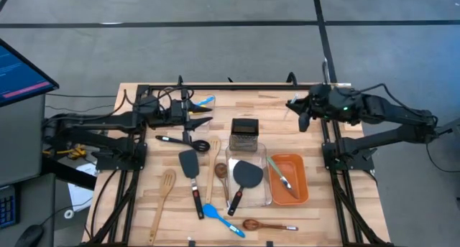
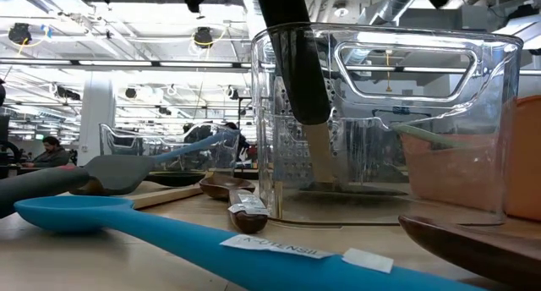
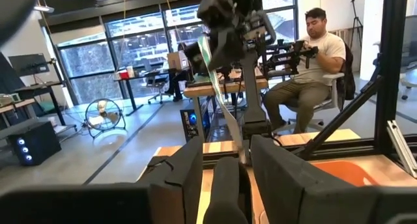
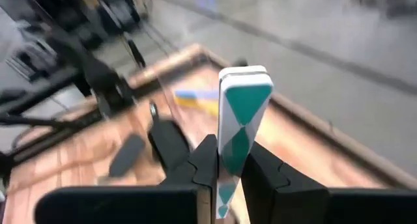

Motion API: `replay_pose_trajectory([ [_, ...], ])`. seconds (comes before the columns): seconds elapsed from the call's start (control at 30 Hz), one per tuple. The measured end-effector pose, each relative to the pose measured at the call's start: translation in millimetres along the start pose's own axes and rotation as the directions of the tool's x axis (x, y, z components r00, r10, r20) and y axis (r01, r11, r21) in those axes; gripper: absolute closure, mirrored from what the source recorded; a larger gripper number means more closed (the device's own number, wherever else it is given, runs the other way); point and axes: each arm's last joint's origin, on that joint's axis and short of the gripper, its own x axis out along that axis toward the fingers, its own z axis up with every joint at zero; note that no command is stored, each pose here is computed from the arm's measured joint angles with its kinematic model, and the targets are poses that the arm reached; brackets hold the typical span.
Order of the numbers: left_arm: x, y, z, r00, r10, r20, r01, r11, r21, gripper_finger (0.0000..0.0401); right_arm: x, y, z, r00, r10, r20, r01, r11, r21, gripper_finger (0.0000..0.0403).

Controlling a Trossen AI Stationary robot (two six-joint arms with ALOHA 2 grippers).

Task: Pick & Place Kitchen Items
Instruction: Put the blue knife into the orange bin

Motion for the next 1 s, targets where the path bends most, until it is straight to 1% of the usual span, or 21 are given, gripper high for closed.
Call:
replay_pose_trajectory([
  [0.13,-6.7,0.0,1.8,1.0,-0.004,-0.025,0.004,1.0,-0.001,0.0292,7.4,-3.2,-16.0,0.984,-0.066,-0.167,0.079,0.994,0.073,0.0367],
  [0.23,-11.7,-0.2,2.5,0.999,-0.007,-0.049,0.007,1.0,-0.003,0.0293,10.8,-3.9,-24.6,0.96,-0.071,-0.271,0.108,0.986,0.123,0.0367],
  [0.43,-15.4,-0.4,2.4,0.997,-0.011,-0.071,0.011,1.0,-0.01,0.0293,16.2,1.4,-30.1,0.924,0.042,-0.38,0.052,0.971,0.234,0.0367],
  [0.53,-15.4,-0.5,1.4,0.997,-0.013,-0.081,0.012,1.0,-0.01,0.0293,19.6,5.6,-34.2,0.904,0.057,-0.424,0.061,0.964,0.258,0.0367],
  [0.7,-15.7,-1.0,-1.7,0.993,-0.018,-0.113,0.017,1.0,-0.013,0.0293,24.4,15.2,-46.4,0.854,0.038,-0.518,0.102,0.966,0.238,0.0367],
  [0.77,-15.7,-1.1,-1.9,0.993,-0.018,-0.115,0.017,1.0,-0.013,0.0293,27.9,19.8,-52.9,0.828,0.018,-0.561,0.122,0.97,0.212,0.0367],
  [0.83,-15.8,-1.2,-2.5,0.992,-0.019,-0.121,0.018,1.0,-0.014,0.0293,32.2,26.7,-57.1,0.816,0.018,-0.578,0.12,0.972,0.2,0.0367],
  [1.0,-15.8,-1.4,-3.6,0.991,-0.022,-0.132,0.02,1.0,-0.015,0.0293,44.8,41.3,-71.7,0.765,-0.02,-0.643,0.139,0.981,0.136,0.0367],
])
